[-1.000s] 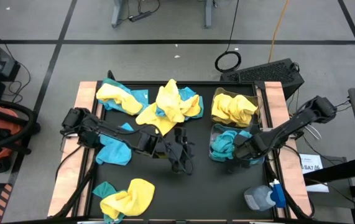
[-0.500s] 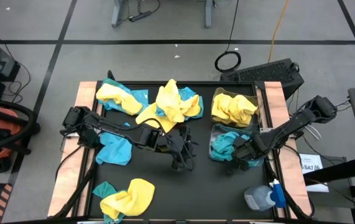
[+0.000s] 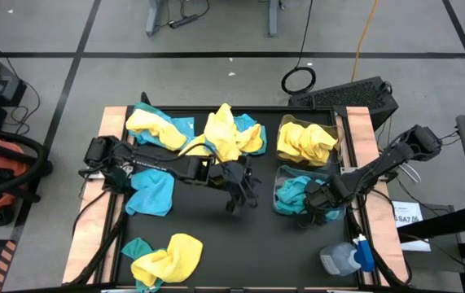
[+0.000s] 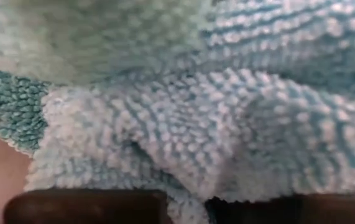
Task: Sort microfiber towel by color & place in baskets
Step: Put the blue microfiber cloth into the bottom transparent bin
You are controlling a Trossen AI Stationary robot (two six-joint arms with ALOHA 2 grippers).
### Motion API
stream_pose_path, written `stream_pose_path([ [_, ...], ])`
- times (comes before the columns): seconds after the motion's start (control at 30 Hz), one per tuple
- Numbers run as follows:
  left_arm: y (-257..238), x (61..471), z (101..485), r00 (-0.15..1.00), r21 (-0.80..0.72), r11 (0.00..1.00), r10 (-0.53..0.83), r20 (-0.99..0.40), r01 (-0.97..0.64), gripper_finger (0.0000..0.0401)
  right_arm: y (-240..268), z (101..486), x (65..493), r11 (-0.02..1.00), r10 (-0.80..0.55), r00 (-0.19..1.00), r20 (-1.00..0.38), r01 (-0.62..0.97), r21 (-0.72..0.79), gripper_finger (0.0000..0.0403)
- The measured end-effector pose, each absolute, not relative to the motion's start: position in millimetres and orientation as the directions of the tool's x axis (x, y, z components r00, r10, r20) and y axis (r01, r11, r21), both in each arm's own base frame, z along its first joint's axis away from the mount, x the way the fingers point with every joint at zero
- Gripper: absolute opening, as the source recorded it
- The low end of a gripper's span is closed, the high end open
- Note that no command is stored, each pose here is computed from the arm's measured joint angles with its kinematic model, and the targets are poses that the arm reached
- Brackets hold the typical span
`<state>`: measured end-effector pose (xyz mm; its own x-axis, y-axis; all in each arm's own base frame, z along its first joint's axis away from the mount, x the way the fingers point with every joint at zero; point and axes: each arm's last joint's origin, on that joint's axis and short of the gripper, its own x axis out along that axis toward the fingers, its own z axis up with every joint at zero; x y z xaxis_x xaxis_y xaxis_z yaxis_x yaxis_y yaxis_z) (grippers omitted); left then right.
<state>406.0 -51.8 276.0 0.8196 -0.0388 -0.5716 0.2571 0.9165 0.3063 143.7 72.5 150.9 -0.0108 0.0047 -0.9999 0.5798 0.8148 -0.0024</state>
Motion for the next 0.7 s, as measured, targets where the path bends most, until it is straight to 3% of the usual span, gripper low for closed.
stream_pose_path([
  [0.33,-35.7,410.9,280.7,0.852,0.069,0.995,-0.023,-0.523,0.069,0.0224,70.5,159.5,139.7,0.812,0.028,0.045,-0.999,0.582,0.049,0.0128],
  [0.7,-36.6,410.3,279.7,0.846,-0.139,0.988,-0.017,-0.533,-0.068,0.0224,67.5,183.2,133.8,0.781,0.082,0.157,-0.984,0.603,0.161,0.0173],
])
